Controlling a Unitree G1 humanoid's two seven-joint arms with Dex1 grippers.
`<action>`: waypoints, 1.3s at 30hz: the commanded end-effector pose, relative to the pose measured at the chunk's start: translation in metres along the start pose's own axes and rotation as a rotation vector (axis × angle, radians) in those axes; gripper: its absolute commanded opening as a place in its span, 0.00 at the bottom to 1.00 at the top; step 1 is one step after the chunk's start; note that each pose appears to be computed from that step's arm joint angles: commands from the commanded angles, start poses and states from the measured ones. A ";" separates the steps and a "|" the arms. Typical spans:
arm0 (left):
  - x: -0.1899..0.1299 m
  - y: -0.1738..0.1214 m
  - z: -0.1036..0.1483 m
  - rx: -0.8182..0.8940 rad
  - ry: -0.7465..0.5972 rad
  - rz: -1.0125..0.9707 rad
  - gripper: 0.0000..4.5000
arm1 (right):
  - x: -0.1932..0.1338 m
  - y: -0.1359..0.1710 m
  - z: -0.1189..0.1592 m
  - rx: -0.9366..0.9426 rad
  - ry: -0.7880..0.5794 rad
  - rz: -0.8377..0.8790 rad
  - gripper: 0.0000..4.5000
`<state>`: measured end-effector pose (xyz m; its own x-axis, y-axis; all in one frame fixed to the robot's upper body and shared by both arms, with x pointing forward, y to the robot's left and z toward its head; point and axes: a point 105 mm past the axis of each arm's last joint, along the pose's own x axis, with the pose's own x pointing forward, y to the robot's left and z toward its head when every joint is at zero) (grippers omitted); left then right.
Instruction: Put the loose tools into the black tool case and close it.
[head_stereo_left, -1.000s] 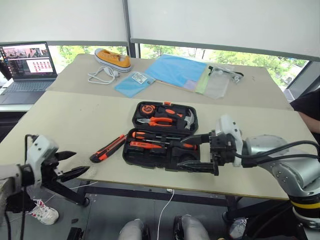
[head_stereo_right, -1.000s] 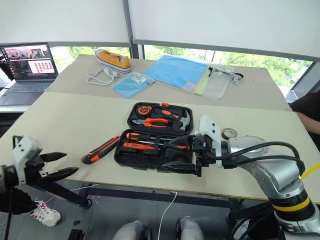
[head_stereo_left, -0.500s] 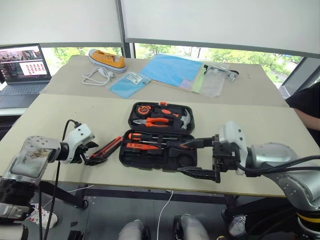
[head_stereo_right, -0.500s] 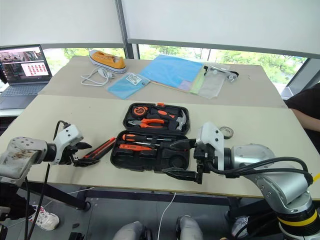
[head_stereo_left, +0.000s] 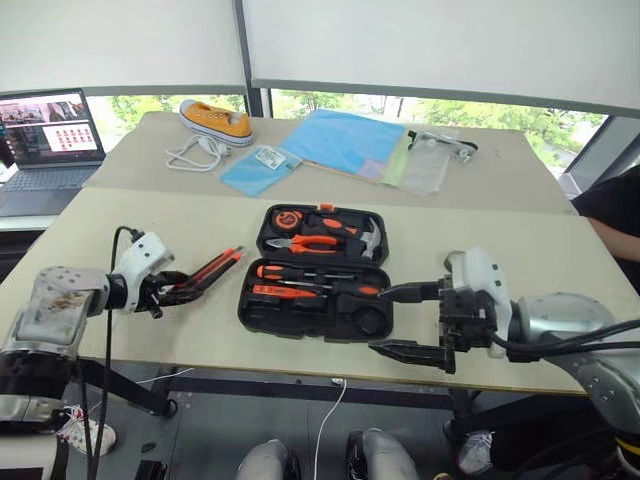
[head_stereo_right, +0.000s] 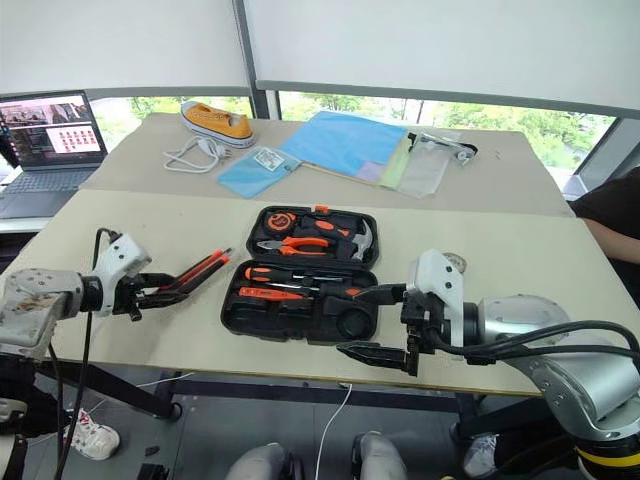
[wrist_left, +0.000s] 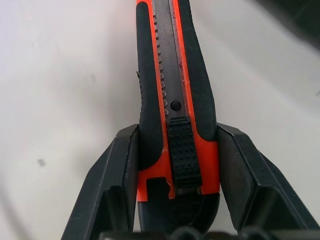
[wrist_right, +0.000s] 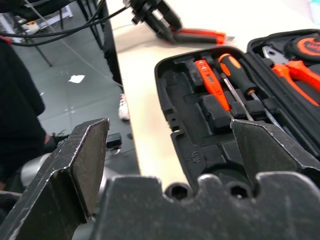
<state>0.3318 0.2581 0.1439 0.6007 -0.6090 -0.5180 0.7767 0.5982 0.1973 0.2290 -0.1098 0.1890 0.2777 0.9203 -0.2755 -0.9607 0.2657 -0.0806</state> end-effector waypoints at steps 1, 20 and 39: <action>-0.003 -0.031 0.068 0.224 -0.132 -0.268 0.39 | -0.004 0.004 0.005 -0.045 0.001 -0.023 1.00; 0.079 -0.078 0.062 0.452 0.108 -0.709 0.39 | -0.011 0.016 -0.003 -0.021 -0.006 -0.168 1.00; 0.073 -0.073 0.080 0.399 -0.011 -0.705 0.59 | -0.009 0.012 -0.003 -0.026 0.005 -0.154 1.00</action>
<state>0.3332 0.1335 0.1439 -0.0656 -0.7599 -0.6467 0.9881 -0.1400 0.0642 0.2167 -0.1177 0.1813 0.4321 0.8591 -0.2741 -0.9017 0.4168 -0.1151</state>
